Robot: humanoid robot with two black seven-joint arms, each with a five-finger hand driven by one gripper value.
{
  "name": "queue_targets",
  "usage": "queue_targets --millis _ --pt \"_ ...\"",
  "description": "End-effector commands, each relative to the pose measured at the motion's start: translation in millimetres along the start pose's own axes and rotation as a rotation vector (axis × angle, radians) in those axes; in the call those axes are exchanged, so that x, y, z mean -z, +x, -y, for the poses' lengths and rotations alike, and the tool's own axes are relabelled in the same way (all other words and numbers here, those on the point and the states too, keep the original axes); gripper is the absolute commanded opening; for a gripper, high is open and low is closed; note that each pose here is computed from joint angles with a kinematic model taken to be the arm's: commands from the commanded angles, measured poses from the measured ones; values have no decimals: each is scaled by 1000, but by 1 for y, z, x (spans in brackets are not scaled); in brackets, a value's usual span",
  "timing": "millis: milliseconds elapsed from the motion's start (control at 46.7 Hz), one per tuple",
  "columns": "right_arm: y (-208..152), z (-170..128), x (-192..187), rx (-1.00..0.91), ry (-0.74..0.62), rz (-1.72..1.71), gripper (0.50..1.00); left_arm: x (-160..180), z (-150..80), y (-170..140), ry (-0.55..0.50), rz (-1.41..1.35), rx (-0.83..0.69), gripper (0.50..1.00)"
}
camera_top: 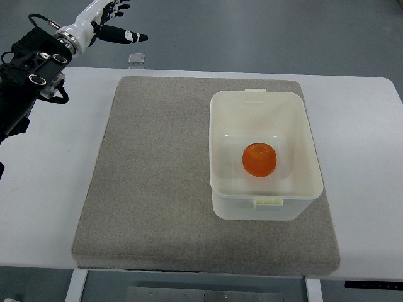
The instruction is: Put orange in box with left hand
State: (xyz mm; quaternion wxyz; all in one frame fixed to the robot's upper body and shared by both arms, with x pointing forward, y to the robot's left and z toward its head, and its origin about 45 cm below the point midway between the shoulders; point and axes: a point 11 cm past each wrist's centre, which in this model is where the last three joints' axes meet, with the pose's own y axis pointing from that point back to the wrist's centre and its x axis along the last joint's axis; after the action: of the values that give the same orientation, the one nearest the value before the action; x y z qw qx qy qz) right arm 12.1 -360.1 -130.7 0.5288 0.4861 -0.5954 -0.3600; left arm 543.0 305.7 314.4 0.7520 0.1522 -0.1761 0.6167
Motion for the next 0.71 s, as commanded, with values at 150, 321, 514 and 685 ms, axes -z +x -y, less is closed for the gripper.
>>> queue_targets --millis 150,321,514,685 --pt "0 0 0 0 -1 0 926 32 -9 -16 64 -100 -20 973" --pt "0 0 0 0 -1 0 926 46 -14 -19 76 -177 -45 990" --pt "0 0 0 0 -1 0 926 48 -17 -6 44 -384 -153 990" --pt "0 0 0 0 -1 0 926 59 -23 -5 38 -513 -195 992"
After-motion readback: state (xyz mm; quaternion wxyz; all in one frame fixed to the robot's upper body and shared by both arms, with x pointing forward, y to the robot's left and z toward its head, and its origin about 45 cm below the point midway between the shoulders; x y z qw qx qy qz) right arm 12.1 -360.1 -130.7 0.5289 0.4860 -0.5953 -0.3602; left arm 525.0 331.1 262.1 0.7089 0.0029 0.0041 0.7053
